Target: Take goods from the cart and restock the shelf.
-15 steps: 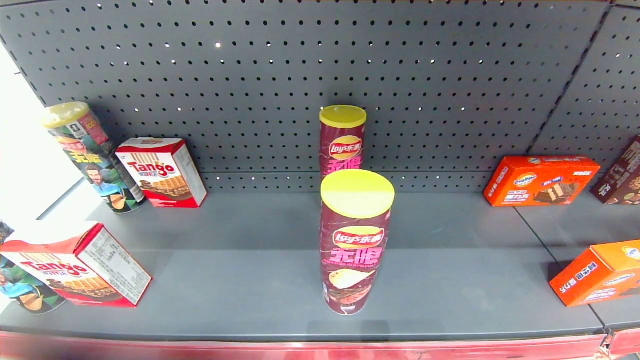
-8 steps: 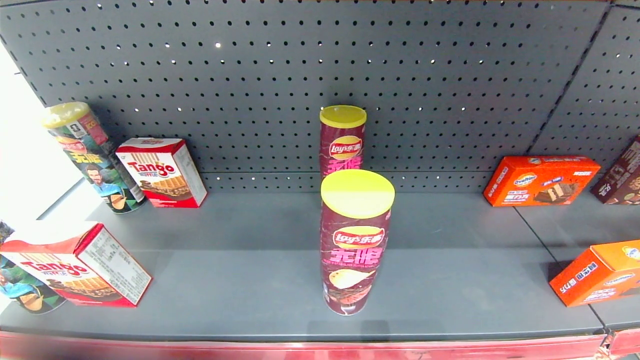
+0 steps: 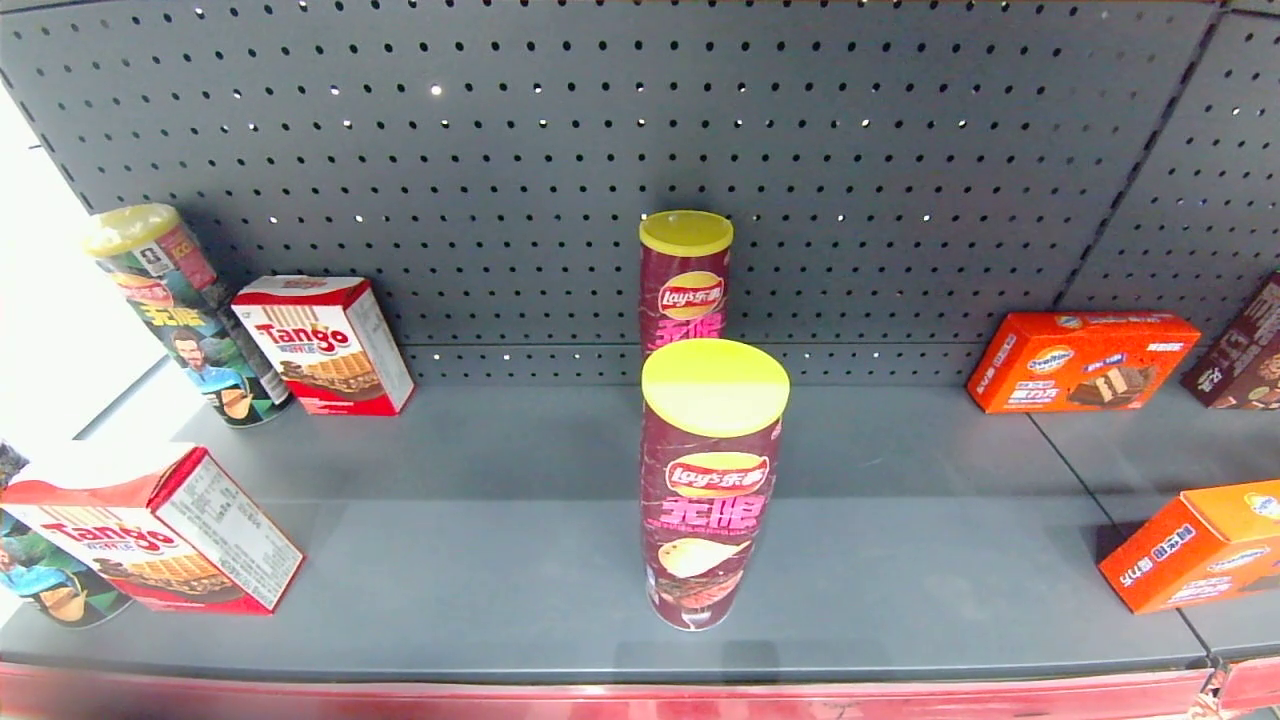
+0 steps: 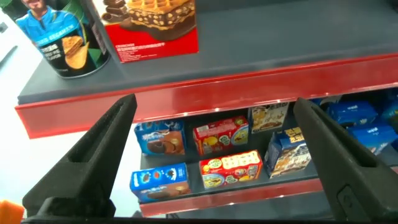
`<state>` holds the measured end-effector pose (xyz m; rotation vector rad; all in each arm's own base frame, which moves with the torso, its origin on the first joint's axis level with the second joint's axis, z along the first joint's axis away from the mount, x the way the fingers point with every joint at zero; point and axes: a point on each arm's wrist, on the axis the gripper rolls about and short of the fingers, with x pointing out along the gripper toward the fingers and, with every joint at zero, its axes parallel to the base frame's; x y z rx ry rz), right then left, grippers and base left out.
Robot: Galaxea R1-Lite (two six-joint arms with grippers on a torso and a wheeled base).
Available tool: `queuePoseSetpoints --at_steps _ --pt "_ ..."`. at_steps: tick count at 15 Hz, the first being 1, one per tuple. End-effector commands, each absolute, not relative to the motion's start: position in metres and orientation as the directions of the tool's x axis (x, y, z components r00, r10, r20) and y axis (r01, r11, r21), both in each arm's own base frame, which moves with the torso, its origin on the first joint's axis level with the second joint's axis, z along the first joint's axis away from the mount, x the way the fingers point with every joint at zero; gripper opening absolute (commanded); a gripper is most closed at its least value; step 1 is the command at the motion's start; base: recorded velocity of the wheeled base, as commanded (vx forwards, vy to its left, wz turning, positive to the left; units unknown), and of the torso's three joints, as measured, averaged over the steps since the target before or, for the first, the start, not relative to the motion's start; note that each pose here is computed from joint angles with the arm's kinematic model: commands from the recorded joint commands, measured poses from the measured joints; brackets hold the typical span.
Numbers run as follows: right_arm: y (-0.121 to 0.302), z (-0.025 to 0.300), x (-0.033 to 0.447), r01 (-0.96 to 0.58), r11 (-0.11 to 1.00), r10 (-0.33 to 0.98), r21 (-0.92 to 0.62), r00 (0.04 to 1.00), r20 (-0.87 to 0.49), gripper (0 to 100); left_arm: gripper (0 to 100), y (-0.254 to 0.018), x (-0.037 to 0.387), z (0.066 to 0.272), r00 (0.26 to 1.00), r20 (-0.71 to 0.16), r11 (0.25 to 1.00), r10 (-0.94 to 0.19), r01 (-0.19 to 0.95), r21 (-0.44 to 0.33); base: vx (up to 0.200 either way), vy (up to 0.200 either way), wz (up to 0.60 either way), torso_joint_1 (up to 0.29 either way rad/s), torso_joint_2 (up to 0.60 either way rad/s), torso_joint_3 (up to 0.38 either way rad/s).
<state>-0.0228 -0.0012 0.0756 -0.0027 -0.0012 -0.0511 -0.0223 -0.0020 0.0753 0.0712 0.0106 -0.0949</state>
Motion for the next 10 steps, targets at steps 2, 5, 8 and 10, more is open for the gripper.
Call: queuePoseSetpoints --at_steps 2,5,8,10 --pt "-0.0012 0.0756 -0.0228 0.051 0.999 -0.051 -0.003 0.999 0.002 100 100 -0.002 -0.0221 0.0753 0.996 -0.015 0.993 -0.092 0.093 0.068 0.0 0.0 0.0 0.0 0.0 0.0" --pt "-0.0012 0.0755 -0.0228 0.051 0.999 -0.051 -0.006 0.999 0.0 100 100 -0.002 -0.0221 0.0753 0.996 -0.015 0.993 -0.09 0.091 0.074 0.0 0.0 0.0 0.0 0.0 0.0" --pt "-0.0012 0.0755 -0.0228 0.054 0.999 -0.054 0.0 0.999 0.0 100 100 -0.0017 -0.0221 0.0752 0.997 -0.015 0.996 -0.077 0.077 0.049 -0.133 0.0 0.0 -0.002 0.0 0.0" --pt "-0.0012 0.0755 -0.0228 0.052 0.999 -0.052 0.0 0.999 0.0 100 100 -0.0017 -0.0221 0.0752 0.997 -0.015 0.996 -0.077 0.077 0.049 0.0 0.0 0.0 0.0 0.0 0.0"
